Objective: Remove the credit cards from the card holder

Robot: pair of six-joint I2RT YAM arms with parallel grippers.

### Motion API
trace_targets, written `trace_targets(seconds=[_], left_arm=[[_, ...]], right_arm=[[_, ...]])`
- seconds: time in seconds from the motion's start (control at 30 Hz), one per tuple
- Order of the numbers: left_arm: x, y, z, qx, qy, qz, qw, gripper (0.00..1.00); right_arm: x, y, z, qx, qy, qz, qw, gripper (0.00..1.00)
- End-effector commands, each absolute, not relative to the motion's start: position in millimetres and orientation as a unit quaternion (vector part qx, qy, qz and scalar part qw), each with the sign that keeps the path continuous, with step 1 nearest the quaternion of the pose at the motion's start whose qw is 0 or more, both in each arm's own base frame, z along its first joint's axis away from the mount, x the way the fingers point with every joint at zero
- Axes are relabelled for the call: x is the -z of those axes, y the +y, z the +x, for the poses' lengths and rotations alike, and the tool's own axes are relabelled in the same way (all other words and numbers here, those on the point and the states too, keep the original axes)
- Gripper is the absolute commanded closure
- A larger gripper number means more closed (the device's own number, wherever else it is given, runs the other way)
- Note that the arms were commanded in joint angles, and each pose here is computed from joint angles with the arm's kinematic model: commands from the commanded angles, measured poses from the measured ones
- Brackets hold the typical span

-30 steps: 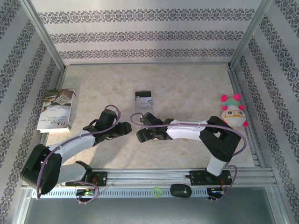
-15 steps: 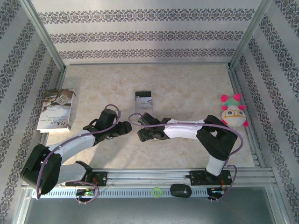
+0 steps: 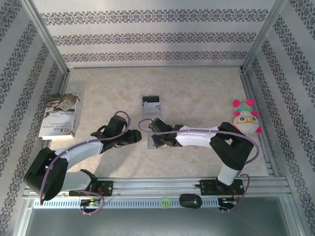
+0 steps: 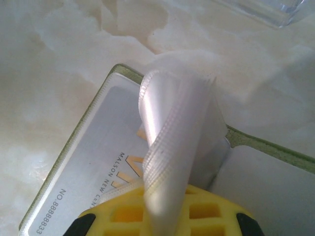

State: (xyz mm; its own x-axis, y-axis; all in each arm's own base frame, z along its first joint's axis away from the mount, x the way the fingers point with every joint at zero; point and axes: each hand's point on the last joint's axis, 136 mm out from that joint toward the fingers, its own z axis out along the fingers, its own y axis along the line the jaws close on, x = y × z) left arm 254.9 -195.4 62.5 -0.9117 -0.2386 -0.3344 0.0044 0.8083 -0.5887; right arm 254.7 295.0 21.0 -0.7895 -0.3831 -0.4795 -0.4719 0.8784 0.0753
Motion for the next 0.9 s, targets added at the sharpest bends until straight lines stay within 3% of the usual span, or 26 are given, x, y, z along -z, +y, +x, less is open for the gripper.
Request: trace_targets(seconds=[0.0, 0.13, 0.37, 0.43, 0.57, 0.7, 0.87], left_arm=[[-81, -210, 266, 0.332, 0.916, -0.046, 0.222, 0.53], [-85, -221, 264, 0.343, 0.913, -0.032, 0.22, 0.63], [-102, -240, 268, 0.372, 0.899, -0.021, 0.232, 0.91], [-97, -241, 268, 0.367, 0.901, -0.023, 0.228, 0.93], [-90, -242, 267, 0.374, 0.9, -0.035, 0.221, 0.94], [-100, -240, 269, 0.371, 0.898, -0.038, 0.233, 0.76], [-118, -225, 270, 0.339, 0.903, -0.04, 0.261, 0.8]], right_arm=[[4, 330, 221, -0.206, 0.926, -0.27, 0.166, 1.0], [-12, 350, 223, -0.264, 0.915, -0.251, 0.175, 1.0], [-25, 375, 227, -0.32, 0.899, -0.238, 0.18, 1.0], [-27, 378, 227, -0.325, 0.897, -0.238, 0.181, 1.0], [-37, 389, 229, -0.341, 0.89, -0.241, 0.185, 1.0], [-46, 392, 232, -0.337, 0.89, -0.239, 0.191, 1.0], [-48, 383, 231, -0.31, 0.902, -0.232, 0.191, 1.0]])
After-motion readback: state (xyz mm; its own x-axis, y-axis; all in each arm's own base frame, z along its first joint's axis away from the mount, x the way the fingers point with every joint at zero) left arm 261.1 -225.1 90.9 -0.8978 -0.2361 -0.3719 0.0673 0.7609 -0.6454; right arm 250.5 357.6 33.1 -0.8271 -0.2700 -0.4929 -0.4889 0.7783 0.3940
